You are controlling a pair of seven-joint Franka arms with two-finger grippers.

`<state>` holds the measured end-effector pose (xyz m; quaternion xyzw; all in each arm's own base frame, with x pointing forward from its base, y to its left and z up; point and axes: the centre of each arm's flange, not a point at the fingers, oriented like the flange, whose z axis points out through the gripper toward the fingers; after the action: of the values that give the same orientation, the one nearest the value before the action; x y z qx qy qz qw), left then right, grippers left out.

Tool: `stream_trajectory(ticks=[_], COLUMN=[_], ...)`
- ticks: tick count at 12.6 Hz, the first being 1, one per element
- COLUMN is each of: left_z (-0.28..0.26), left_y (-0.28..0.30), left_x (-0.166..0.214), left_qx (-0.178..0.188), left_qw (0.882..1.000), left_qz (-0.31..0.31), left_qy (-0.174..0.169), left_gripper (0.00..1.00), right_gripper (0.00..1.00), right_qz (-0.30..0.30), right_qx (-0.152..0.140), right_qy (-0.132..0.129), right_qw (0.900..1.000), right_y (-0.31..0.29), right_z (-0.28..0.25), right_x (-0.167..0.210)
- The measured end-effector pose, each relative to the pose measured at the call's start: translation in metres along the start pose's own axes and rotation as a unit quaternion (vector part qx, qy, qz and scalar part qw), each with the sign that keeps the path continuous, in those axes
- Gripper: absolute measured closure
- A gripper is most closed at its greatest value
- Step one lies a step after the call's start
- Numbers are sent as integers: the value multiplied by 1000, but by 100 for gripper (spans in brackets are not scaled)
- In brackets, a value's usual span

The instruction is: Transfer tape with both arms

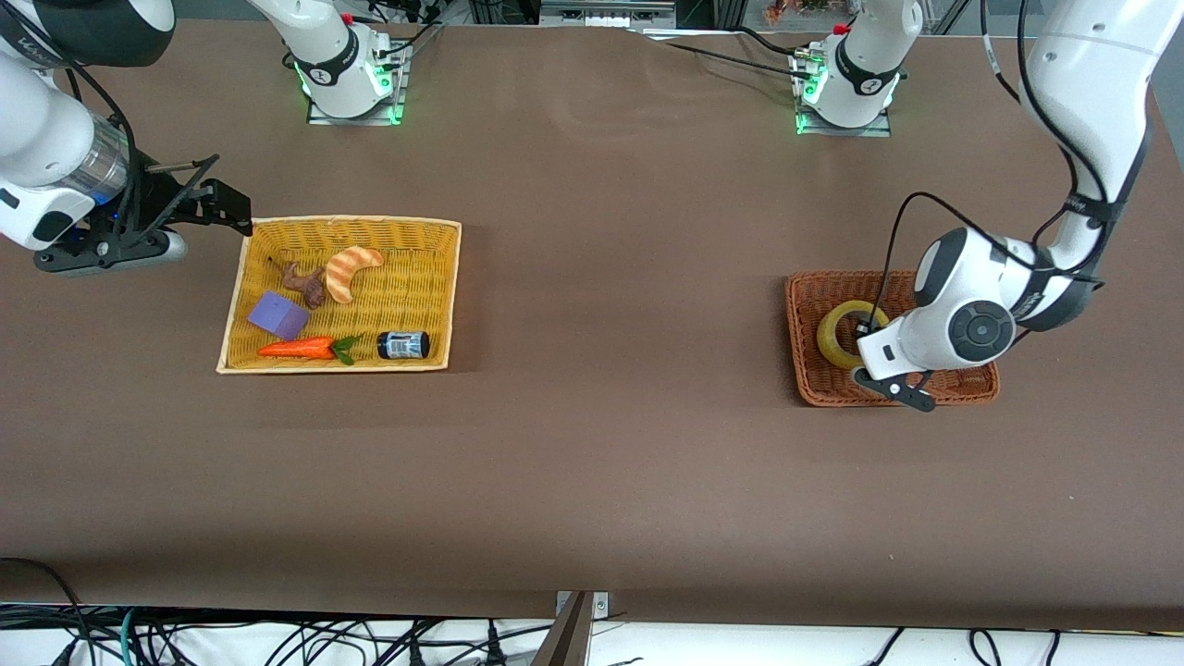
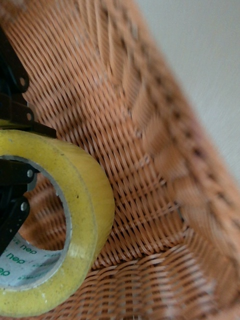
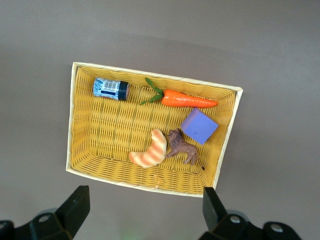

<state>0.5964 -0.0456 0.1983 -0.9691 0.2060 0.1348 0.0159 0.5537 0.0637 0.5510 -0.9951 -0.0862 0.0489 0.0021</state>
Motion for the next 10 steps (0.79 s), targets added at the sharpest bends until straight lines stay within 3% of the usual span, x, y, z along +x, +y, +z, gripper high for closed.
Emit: stream_trajectory(ticks=[1, 3, 5, 7, 8, 10], left_z=[5, -12, -48, -105, -141, -222], left_y=[3, -2, -22, -30, -25, -9], left_x=[-1, -1, -6, -16, -24, -45], left_qx=[-2, 6, 18, 5, -6, -8], left_qw=[1000, 1000, 999, 998, 997, 998], left_qz=[4, 15, 6, -21, -33, -43], left_qy=[0, 12, 38, 59, 62, 53], left_gripper=[72, 50, 28, 6, 0, 0], right_gripper=[0, 0, 0, 0, 0, 0], right_qz=[0, 0, 0, 0, 0, -1], right_qx=[0, -1, -7, -8, -9, -10], right_qy=[0, 0, 0, 1, 1, 2], right_qw=[1000, 1000, 1000, 1000, 1000, 1000], right_y=[0, 0, 2, 2, 2, 2], right_z=[0, 0, 0, -1, -1, -2], right_x=[0, 0, 0, 0, 0, 0])
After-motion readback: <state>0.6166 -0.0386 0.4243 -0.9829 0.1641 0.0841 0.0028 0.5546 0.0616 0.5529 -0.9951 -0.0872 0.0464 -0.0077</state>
